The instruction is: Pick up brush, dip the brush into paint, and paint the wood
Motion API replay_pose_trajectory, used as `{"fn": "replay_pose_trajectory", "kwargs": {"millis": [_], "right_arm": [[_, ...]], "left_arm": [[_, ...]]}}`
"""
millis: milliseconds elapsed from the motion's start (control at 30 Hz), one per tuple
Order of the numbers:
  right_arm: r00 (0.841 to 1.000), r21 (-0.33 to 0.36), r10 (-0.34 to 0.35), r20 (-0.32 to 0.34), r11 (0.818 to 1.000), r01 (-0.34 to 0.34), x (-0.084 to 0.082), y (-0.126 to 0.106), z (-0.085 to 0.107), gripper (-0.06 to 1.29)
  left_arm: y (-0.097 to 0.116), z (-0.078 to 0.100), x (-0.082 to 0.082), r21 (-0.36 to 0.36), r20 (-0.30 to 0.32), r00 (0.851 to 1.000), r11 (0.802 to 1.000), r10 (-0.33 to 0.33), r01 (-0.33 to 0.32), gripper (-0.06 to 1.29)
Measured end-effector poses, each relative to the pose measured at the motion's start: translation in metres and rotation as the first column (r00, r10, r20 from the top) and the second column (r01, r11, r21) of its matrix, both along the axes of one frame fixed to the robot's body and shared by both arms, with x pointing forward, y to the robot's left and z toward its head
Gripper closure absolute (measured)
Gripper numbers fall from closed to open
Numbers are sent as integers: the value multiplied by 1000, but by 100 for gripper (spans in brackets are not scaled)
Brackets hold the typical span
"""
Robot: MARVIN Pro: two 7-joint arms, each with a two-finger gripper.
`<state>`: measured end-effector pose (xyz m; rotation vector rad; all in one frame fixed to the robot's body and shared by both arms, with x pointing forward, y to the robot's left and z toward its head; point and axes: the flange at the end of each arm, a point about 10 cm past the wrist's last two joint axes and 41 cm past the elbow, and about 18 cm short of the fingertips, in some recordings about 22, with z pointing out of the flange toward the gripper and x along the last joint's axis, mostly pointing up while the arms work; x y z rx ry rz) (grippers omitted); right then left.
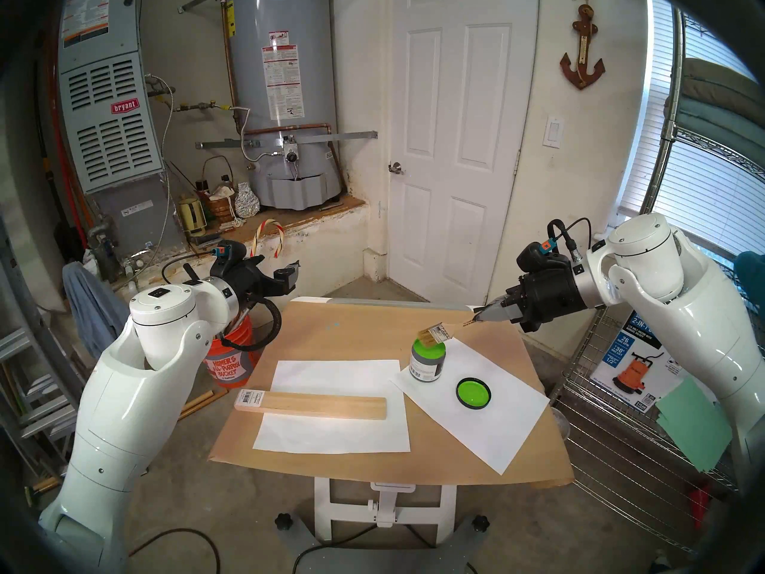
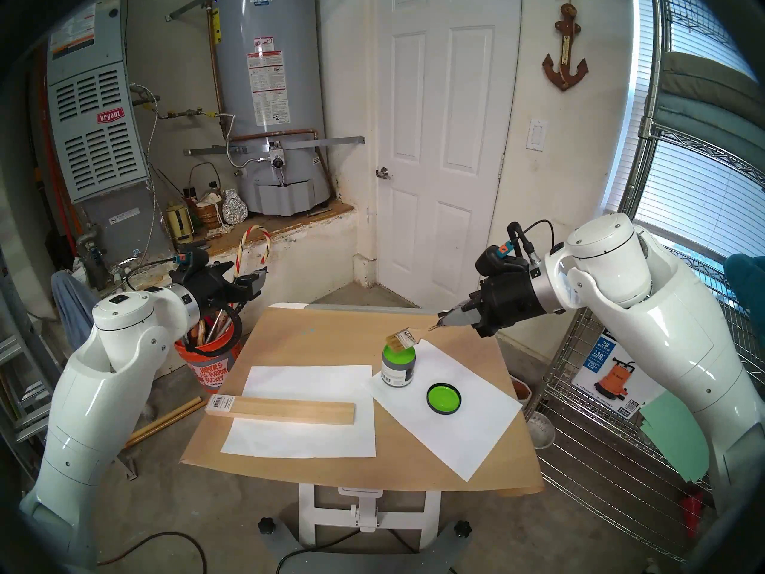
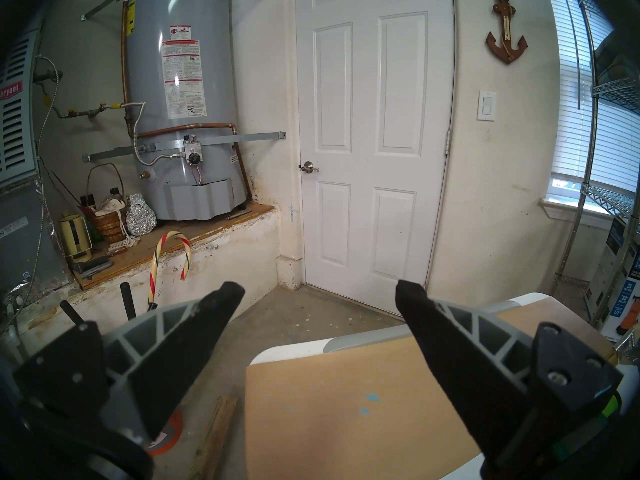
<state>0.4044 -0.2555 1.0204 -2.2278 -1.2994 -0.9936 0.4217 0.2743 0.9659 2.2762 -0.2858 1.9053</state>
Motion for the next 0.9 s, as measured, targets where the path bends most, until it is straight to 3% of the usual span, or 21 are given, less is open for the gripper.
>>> {"fn": "replay_pose_trajectory", "kwargs": {"millis": [433,900], "right_arm": [[1000,-20,-22,18,1000,22,12,5,-10,125],[998,-32,-58,30,998,59,26,-5,-14,125]], "left_arm": [[0,0,0,0,0,1000,1000,0,0,-2],[0,0,0,0,0,1000,1000,0,0,-2]]}}
